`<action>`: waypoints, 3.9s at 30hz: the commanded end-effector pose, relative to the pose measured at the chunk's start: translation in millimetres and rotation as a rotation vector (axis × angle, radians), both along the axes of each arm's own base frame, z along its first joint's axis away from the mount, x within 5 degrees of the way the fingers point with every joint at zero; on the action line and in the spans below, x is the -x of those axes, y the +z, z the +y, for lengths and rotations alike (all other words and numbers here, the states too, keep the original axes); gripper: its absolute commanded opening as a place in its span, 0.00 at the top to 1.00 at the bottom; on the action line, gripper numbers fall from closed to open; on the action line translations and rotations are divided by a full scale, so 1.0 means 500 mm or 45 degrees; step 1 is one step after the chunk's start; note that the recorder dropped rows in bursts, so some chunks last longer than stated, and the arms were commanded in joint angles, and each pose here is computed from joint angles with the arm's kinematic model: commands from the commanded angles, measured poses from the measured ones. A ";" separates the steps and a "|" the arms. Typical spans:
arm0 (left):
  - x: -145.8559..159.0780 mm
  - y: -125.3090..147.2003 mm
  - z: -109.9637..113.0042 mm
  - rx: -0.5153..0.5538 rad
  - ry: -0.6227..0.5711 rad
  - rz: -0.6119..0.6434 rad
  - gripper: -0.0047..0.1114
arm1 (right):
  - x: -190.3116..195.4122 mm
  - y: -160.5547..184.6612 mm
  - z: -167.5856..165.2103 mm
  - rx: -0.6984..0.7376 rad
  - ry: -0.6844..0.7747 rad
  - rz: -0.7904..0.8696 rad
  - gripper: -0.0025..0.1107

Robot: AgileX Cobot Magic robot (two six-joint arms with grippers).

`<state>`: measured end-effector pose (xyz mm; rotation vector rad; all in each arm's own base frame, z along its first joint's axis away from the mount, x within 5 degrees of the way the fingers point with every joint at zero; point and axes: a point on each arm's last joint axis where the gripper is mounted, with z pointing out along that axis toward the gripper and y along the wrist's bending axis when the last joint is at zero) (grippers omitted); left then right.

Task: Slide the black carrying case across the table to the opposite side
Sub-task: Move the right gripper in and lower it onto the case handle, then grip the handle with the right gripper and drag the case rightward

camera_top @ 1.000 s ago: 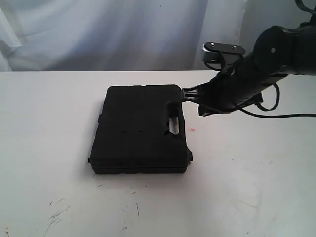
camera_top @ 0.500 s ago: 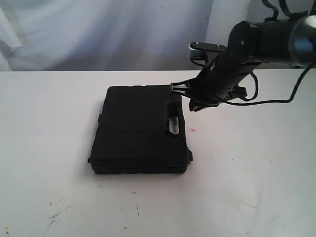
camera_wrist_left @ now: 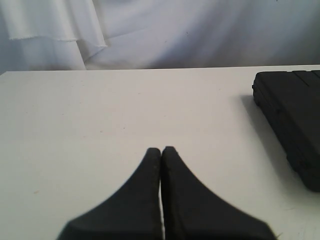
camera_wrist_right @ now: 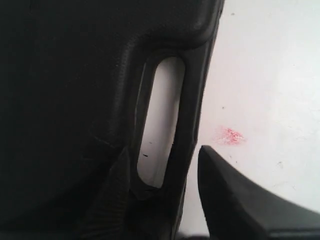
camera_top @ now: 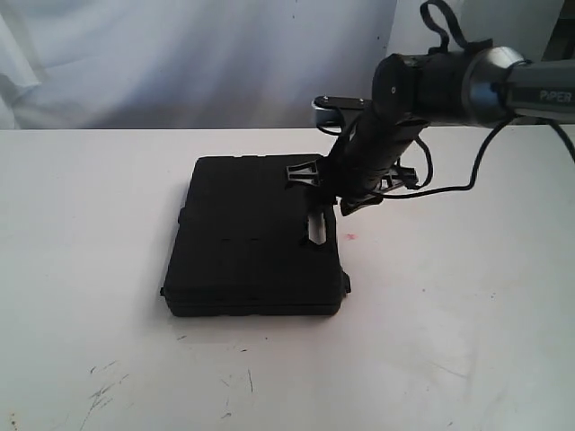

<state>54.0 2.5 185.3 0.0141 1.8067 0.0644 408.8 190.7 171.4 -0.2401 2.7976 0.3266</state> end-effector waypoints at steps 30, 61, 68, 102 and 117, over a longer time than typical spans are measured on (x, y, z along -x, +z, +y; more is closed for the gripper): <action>0.000 -0.002 0.000 0.008 0.000 -0.007 0.96 | -0.042 -0.098 0.011 0.056 -0.154 0.047 0.79; 0.000 -0.002 0.000 0.005 -0.001 -0.007 0.96 | -0.036 -0.075 -0.110 0.326 -0.181 0.209 0.98; 0.000 -0.002 0.000 0.005 -0.001 -0.007 0.96 | -0.024 -0.096 -0.159 0.343 -0.231 0.271 0.98; 0.000 -0.002 0.000 0.004 -0.001 -0.007 0.96 | -0.045 -0.071 -0.399 0.433 -0.252 0.211 0.98; 0.000 -0.002 0.000 0.007 -0.001 -0.007 0.96 | -0.044 -0.074 -0.443 0.391 -0.256 0.217 0.98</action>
